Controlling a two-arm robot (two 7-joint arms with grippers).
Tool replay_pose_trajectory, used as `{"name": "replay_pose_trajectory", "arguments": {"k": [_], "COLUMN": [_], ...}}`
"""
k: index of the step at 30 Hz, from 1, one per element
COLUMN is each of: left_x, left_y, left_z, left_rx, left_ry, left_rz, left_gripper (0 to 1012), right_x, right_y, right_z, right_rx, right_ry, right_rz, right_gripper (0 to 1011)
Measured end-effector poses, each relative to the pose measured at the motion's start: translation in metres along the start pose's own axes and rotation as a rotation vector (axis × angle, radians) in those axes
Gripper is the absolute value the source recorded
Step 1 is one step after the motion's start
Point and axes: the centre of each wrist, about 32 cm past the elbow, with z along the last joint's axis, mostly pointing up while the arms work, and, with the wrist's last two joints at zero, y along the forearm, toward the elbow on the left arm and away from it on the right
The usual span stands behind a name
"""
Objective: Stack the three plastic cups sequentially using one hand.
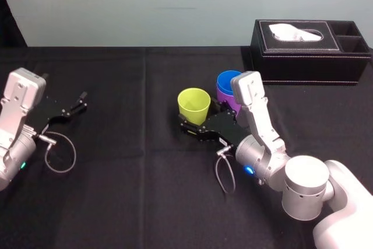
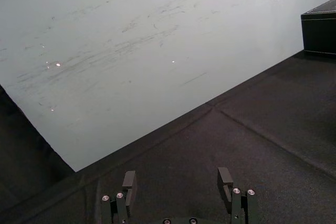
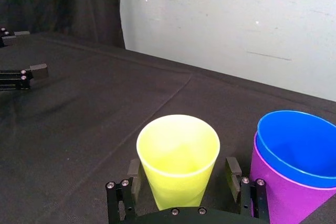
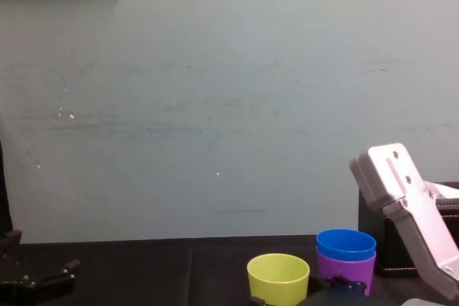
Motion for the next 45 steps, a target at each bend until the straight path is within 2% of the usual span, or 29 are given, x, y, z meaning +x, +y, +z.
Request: {"name": "replay_pose_trajectory", "arguments": {"k": [20, 39, 42, 45], "left_x": [0.0, 0.0, 0.0, 0.0], "left_y": [0.0, 0.0, 0.0, 0.0], "left_z": [0.0, 0.0, 0.0, 0.0], "left_rx": [0.0, 0.0, 0.0, 0.0], "left_ry": [0.0, 0.0, 0.0, 0.0], "left_rz": [0.0, 0.0, 0.0, 0.0], "left_gripper": [1011, 1011, 1011, 1011], "right_x": [-0.0044, -0.0047, -0.0046, -0.0046], "right_y": [0.0031, 0.0041, 0.004, 0.0039], "right_z": [-0.0019, -0.0019, -0.0019, -0.002], "right_rx": [0.003, 0.005, 0.005, 0.004], "right_ry": [-0.013, -0.014, -0.014, -0.014], "right_rz": [0.004, -0.005, -0.005, -0.005], "right_gripper": [1000, 1000, 979, 885]}}
